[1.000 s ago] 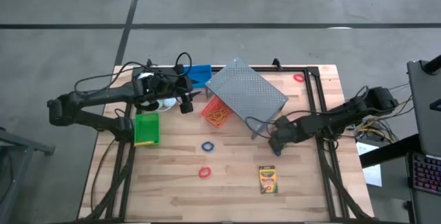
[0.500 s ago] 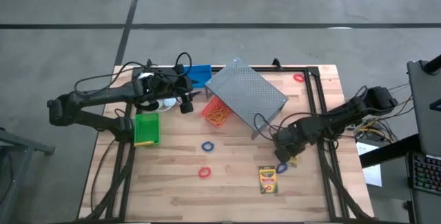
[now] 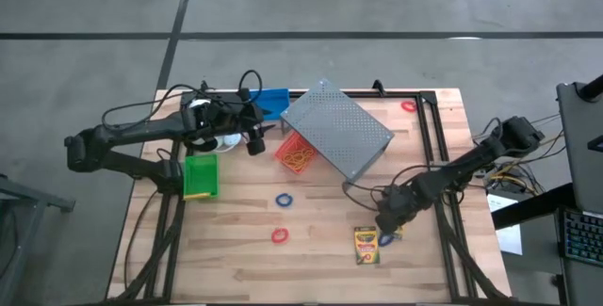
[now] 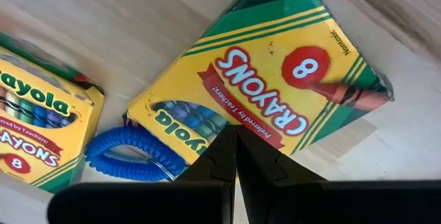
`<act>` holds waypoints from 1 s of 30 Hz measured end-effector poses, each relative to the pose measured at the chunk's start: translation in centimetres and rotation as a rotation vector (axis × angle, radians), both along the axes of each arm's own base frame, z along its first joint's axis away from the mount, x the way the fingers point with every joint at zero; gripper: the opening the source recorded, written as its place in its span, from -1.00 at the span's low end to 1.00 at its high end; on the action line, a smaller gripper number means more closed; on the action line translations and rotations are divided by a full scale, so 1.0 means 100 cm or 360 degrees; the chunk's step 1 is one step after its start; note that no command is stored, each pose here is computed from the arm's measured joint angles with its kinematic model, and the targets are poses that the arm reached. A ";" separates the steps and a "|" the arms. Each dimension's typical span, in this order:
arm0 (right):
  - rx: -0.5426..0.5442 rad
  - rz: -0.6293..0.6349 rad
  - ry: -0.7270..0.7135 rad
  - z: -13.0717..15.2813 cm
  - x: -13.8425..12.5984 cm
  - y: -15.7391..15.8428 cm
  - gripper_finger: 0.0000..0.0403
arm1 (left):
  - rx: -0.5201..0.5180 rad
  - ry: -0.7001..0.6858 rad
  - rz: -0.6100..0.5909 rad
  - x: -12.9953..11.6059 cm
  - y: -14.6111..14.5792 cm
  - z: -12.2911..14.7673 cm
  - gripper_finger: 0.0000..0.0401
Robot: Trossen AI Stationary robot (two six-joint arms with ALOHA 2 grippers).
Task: Pick & Place Office Desk Supplies
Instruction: Put the crayon box into the green bin
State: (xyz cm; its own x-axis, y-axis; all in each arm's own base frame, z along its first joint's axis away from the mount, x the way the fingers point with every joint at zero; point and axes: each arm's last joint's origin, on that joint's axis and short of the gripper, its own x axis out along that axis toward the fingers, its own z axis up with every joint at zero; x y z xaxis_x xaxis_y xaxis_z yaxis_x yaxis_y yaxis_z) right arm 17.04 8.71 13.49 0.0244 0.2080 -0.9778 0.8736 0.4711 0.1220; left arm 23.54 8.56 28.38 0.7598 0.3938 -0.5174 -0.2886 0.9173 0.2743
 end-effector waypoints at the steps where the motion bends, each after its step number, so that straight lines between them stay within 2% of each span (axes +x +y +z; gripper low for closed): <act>1: -0.0006 -0.0001 -0.0003 0.000 0.000 0.000 -0.96 | -0.0028 -0.0014 0.0015 0.000 0.000 0.000 -0.06; 4: -0.0009 0.0008 -0.0008 0.000 0.000 0.000 -0.96 | -0.0138 -0.0062 0.0006 0.001 -0.003 0.000 -0.06; 8: -0.0053 0.0097 -0.0050 0.001 0.001 0.000 -0.96 | -0.0262 -0.0091 -0.0209 0.006 -0.017 0.000 -0.06; 11: -0.0160 0.0150 -0.0105 0.001 0.002 -0.002 -0.96 | -0.0334 -0.0132 -0.0350 0.012 -0.037 0.002 -0.06; 15: -0.0293 0.0097 -0.0162 0.001 0.004 -0.004 -0.96 | -0.0303 -0.0257 -0.0483 0.020 -0.075 0.009 -0.06; 19: -0.0368 0.0078 -0.0199 0.001 0.004 -0.006 -0.96 | -0.0285 -0.0374 -0.0516 0.021 -0.115 0.016 -0.06; 22: -0.0478 -0.0015 -0.0241 0.001 0.005 -0.008 -0.96 | -0.0281 -0.0426 -0.0501 0.018 -0.137 0.022 -0.06; 26: -0.0581 -0.0087 -0.0321 0.001 0.007 -0.010 -0.96 | -0.0340 -0.0455 -0.0537 0.014 -0.155 0.026 -0.06; 30: -0.0546 -0.0075 -0.0484 -0.001 0.015 -0.007 -0.96 | -0.0450 -0.0465 -0.0529 0.012 -0.162 0.023 -0.06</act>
State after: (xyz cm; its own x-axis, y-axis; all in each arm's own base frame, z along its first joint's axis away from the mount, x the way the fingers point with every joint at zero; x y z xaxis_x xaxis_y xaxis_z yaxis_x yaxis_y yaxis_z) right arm 18.55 8.03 13.40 0.3228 -0.1350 -0.9368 0.8437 0.4897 0.2202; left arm 24.69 -7.65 30.71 0.9484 -0.0172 -0.3166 0.0029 0.9990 -0.0457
